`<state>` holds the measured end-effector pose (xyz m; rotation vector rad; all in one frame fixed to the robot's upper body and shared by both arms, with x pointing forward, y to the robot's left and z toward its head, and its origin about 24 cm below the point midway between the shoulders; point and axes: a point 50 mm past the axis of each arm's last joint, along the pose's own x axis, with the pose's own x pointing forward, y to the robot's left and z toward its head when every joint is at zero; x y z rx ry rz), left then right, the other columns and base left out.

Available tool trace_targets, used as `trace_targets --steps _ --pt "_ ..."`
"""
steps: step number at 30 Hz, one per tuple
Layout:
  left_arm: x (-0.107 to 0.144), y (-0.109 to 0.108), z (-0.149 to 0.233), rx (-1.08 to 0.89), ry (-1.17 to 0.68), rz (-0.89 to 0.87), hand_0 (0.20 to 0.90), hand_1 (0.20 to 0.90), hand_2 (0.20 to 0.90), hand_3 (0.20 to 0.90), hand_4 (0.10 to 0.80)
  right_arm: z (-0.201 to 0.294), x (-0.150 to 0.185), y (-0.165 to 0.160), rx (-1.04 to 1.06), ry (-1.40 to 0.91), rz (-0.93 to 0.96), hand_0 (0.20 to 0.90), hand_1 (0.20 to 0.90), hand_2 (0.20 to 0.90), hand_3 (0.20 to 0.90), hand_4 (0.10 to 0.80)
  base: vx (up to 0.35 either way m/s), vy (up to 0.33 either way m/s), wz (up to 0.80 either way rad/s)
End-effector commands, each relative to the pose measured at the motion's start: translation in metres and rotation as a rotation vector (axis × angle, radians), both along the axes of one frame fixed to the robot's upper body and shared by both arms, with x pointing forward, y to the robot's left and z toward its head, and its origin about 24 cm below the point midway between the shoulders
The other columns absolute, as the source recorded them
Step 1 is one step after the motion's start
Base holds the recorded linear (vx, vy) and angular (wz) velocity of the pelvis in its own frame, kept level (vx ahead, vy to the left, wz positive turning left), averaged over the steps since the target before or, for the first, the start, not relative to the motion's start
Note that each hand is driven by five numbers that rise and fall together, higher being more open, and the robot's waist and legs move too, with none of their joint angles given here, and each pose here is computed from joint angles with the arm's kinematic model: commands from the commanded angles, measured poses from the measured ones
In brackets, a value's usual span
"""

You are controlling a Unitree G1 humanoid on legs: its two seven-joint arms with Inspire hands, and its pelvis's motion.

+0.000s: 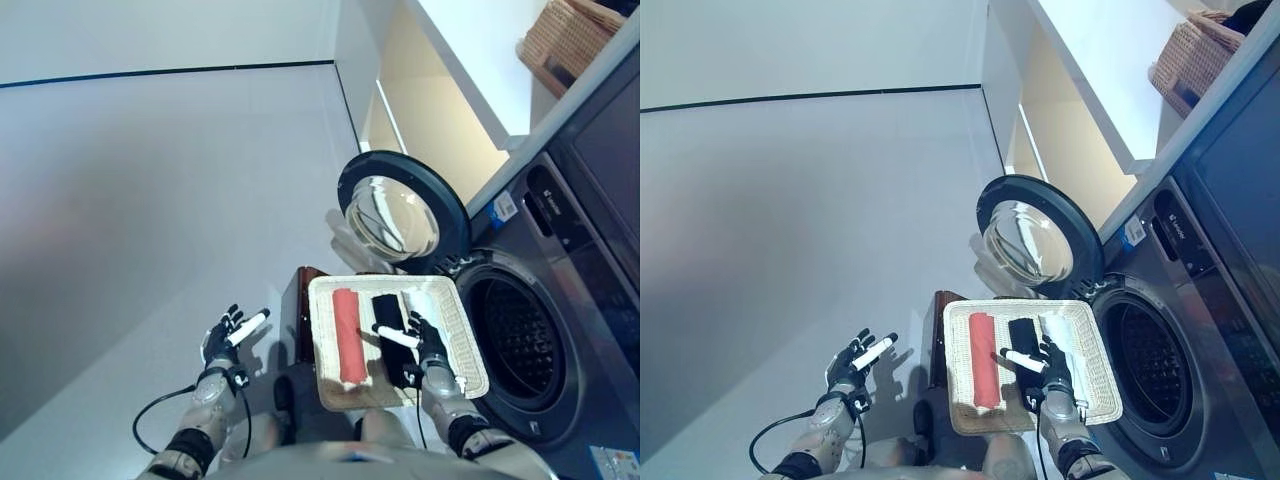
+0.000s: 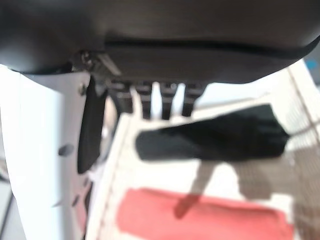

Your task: Pick up the clothes and place them into the washing machine

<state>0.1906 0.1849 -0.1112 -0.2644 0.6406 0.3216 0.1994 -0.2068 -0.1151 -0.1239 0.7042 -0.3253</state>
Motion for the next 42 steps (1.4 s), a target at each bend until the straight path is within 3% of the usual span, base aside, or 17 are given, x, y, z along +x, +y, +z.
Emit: trace_targets --steps 1,12,19,25,32,42 --pt "0.036 0.009 0.032 0.020 -0.202 0.035 0.900 0.900 0.900 0.900 0.800 0.038 0.046 -0.009 -0.058 -0.199 0.020 0.900 0.900 0.900 0.900 0.800 0.194 -0.300 0.25" --pt "0.033 0.007 0.032 0.000 -0.203 0.048 0.900 0.900 0.900 0.900 0.800 0.039 0.040 -0.018 -0.086 -0.201 0.019 0.900 0.900 0.900 0.900 0.800 0.117 -0.161 0.28" --pt "0.044 -0.005 0.042 -0.028 -0.263 0.035 0.900 0.900 0.900 0.900 0.800 0.059 0.065 -0.029 -0.249 -0.241 0.060 0.900 0.900 0.900 0.900 0.800 -0.079 -0.080 0.01" --pt "0.072 -0.019 0.068 -0.025 -0.381 -0.036 0.900 0.900 0.900 0.900 0.800 0.079 0.077 -0.076 -0.478 -0.168 -0.064 0.900 0.900 0.900 0.900 0.800 -0.175 0.052 0.49" --pt "0.066 -0.022 0.084 -0.034 -0.470 -0.140 0.900 0.900 0.900 0.900 0.800 0.097 0.071 -0.127 -0.589 -0.047 -0.229 0.900 0.900 0.900 0.900 0.800 -0.038 0.057 0.17" --pt "0.068 -0.023 0.073 -0.003 -0.410 -0.102 0.900 0.900 0.900 0.900 0.800 0.098 0.082 -0.104 -0.583 -0.152 -0.192 0.900 0.900 0.900 0.900 0.800 -0.001 0.017 -0.05"
